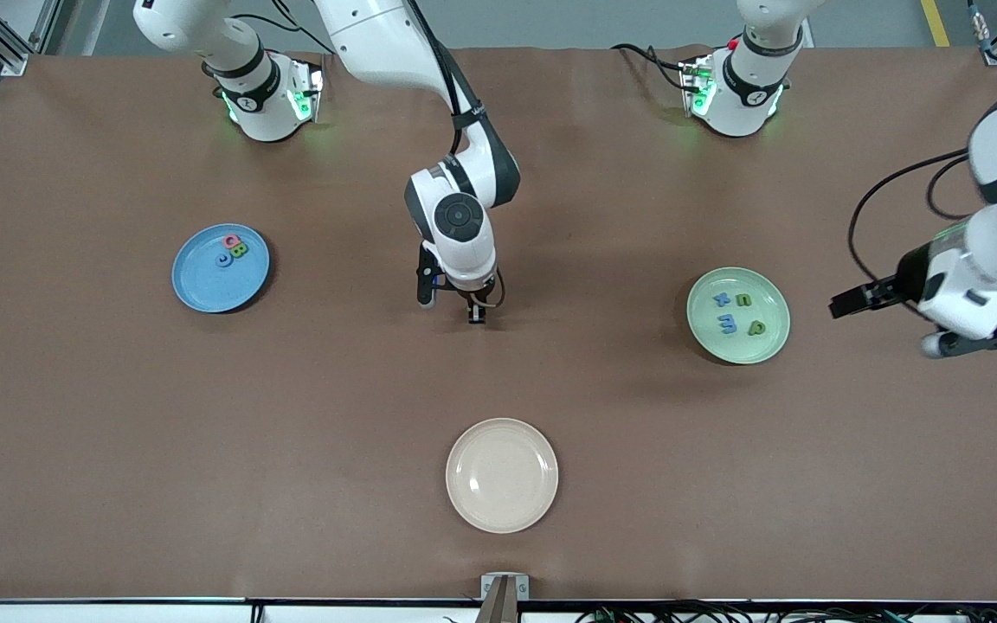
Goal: Sort uppercase to blue plate, lowercase to green plate
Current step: 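Grasp the green N with the right gripper while the left gripper withdraws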
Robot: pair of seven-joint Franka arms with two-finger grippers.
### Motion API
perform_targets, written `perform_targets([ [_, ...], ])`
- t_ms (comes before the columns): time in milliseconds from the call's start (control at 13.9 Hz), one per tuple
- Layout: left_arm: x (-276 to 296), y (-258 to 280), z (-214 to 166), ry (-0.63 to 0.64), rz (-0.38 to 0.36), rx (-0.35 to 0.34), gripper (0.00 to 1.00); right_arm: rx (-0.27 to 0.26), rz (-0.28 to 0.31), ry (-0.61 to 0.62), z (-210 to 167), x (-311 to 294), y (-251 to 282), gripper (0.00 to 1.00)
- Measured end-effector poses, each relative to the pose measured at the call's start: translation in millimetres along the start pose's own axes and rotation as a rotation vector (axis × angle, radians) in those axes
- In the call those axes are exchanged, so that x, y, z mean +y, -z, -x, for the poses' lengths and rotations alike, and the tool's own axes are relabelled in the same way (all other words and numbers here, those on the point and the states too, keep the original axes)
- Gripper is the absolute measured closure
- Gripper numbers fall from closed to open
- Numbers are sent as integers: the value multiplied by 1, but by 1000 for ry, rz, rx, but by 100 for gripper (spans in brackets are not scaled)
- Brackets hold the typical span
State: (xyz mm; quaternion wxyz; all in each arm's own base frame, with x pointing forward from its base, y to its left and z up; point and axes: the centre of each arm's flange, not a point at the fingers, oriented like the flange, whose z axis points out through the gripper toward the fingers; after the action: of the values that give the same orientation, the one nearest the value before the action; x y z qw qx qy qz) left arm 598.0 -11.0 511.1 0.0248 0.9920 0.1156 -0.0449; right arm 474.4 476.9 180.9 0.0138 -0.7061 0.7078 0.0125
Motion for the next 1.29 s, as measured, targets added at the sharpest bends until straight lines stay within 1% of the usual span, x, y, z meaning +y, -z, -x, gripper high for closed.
perform_targets([
  [72,-10,22,6,-9,13,-3,0,0,2,6,0,0,0,67],
  [144,-22,43,13,-16,25,-3,0,2,6,17,-1,-1,0,67],
  [216,-35,65,21,-18,35,3,0,10,24,37,-3,-1,0,67],
  [288,-45,83,29,-15,37,11,0,25,56,61,-7,-2,1,67],
  [360,-52,99,35,-10,35,19,0,48,100,88,-16,-4,2,67],
  [504,-59,124,43,1,33,47,0,109,213,141,-44,-11,5,67],
  [576,-60,131,44,3,34,59,0,134,256,168,-59,-16,10,67],
  [719,-60,135,44,3,36,66,0,178,318,239,-88,-24,25,67],
  [863,-60,134,44,3,37,64,0,214,343,323,-116,-22,39,67],
  [1079,-60,133,43,2,37,63,0,258,373,453,-169,0,60,67],
  [1223,-59,134,44,1,37,63,0,269,403,544,-213,18,75,67],
  [1295,-59,134,44,1,37,63,0,262,418,583,-236,25,82,67],
])
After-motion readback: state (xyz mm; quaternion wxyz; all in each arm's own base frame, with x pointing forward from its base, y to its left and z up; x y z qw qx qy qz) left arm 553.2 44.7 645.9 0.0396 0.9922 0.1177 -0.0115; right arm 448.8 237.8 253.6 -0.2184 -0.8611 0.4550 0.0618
